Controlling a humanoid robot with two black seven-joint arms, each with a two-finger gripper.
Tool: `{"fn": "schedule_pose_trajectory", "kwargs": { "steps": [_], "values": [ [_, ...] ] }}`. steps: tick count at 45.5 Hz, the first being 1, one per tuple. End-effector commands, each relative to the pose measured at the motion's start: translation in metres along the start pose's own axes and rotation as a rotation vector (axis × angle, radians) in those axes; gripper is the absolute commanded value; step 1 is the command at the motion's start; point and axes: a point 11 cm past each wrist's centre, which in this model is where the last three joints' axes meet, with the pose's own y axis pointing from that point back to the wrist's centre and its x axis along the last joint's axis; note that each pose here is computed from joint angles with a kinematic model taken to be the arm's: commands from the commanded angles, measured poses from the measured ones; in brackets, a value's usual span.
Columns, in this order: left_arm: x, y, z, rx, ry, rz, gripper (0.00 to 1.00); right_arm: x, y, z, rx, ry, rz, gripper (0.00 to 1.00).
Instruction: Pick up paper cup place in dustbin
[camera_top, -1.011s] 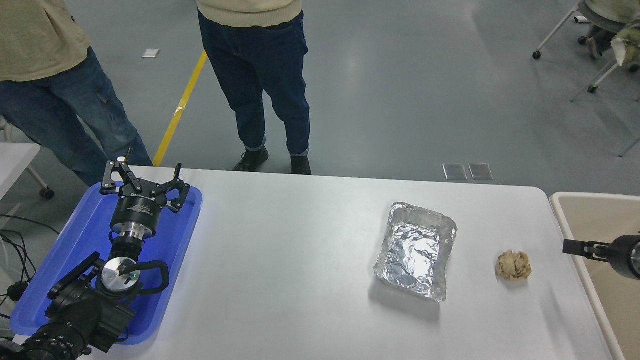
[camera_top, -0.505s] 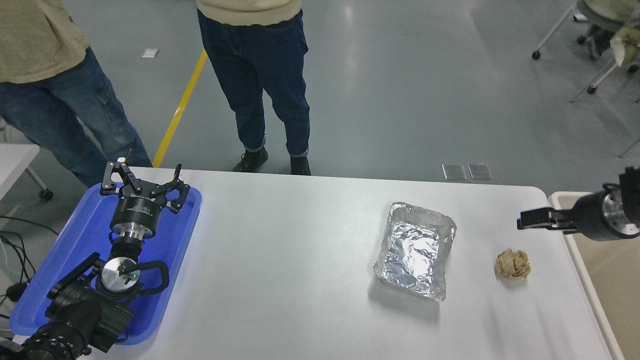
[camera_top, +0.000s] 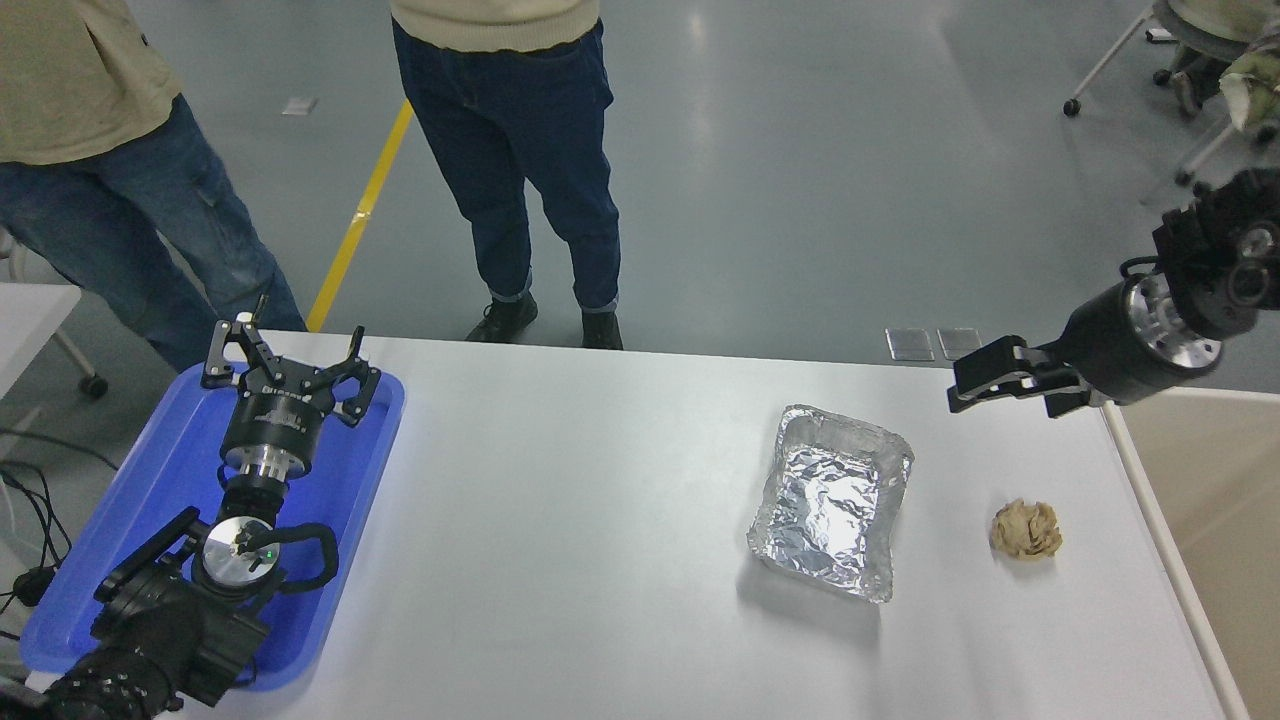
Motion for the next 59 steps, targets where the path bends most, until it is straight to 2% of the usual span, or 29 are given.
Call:
{"fn": "schedule_pose_trajectory", "kwargs": {
  "steps": [1, 5, 13, 24, 40, 59],
  "values": [
    [-0.002, 0.004, -0.002, -0.008, 0.015, -0.032, 1.0, 0.0, 0.017, -0.06, 0.002, 0.052, -0.043, 1.0],
    [-0.002, 0.008, 0.005, -0.04, 0.037, -0.078, 1.0, -0.001, 0.019, -0.072, -0.011, 0.078, -0.054, 1.0],
    [-0.002, 0.01, 0.004, -0.037, 0.042, -0.086, 1.0, -0.01, 0.024, -0.092, -0.034, 0.12, -0.094, 1.0],
    [-0.002, 0.011, 0.003, -0.031, 0.043, -0.092, 1.0, -0.011, 0.026, -0.11, -0.06, 0.16, -0.079, 1.0],
    [-0.002, 0.011, 0.003, -0.031, 0.043, -0.092, 1.0, -0.015, 0.029, -0.077, -0.129, 0.091, -0.092, 1.0],
    [-0.002, 0.011, 0.003, -0.031, 0.043, -0.092, 1.0, -0.015, 0.035, -0.073, -0.122, 0.071, -0.083, 1.0]
  ]
}}
